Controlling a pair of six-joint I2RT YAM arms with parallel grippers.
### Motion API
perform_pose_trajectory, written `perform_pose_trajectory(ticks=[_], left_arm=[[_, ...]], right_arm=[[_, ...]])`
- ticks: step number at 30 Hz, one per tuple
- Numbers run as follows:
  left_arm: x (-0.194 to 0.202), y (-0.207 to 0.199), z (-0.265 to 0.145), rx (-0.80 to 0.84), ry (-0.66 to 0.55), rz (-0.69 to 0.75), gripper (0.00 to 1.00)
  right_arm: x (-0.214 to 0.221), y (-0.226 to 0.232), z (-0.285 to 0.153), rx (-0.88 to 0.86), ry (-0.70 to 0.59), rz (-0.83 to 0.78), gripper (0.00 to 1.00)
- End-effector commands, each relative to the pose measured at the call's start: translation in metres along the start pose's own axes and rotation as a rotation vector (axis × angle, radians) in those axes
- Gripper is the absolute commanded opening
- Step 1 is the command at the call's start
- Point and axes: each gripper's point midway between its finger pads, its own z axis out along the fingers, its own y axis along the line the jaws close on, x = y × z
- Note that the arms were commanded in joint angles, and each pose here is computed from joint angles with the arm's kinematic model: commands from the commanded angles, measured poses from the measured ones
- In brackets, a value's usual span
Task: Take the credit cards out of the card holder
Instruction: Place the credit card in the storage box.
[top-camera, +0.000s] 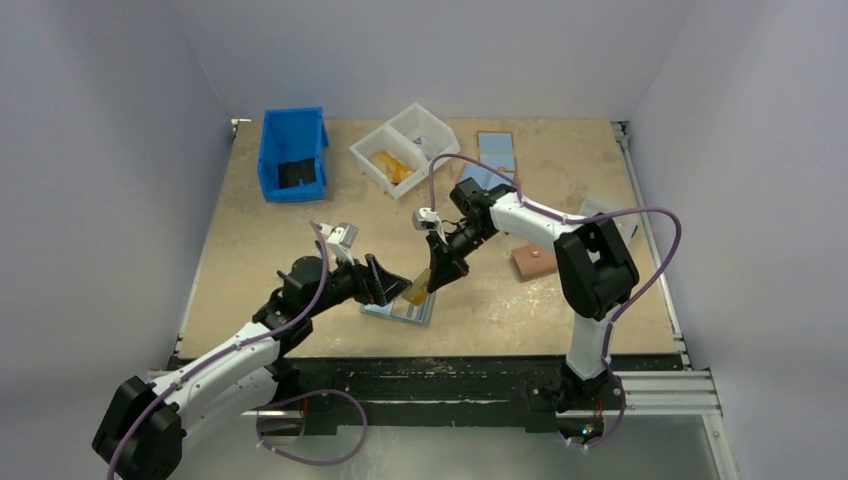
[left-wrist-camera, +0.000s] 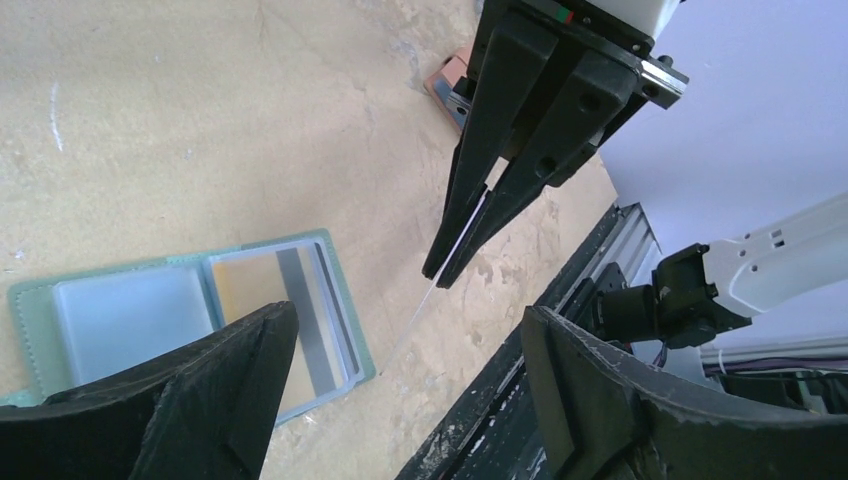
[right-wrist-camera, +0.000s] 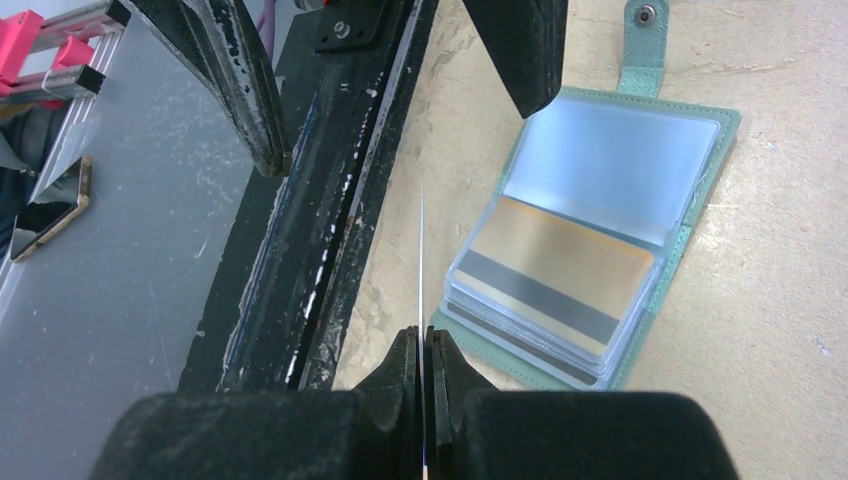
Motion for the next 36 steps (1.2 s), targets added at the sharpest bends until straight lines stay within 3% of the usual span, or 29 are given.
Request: perform_pose_trajectory(ticks=[1, 12, 36], left_arm=[[-0.013, -0.02, 0.001, 0.115, -0.071, -0.004, 0.87], [-0.005, -0.016, -0.001, 0.145, -0.097, -0.04, 0.85], [-0.019, 0.014, -0.007, -0.069, -0.156, -0.08, 0.9]], right_arm=[[-0.019, 0.006, -0.01, 0.006, -0.031, -0.055, 0.0], [-0.022, 0.0, -0.019, 0.025, -0.064, -0.038, 0.0], [-0.027, -0.017, -0.042, 0.127, -0.113, -0.008, 0.0]])
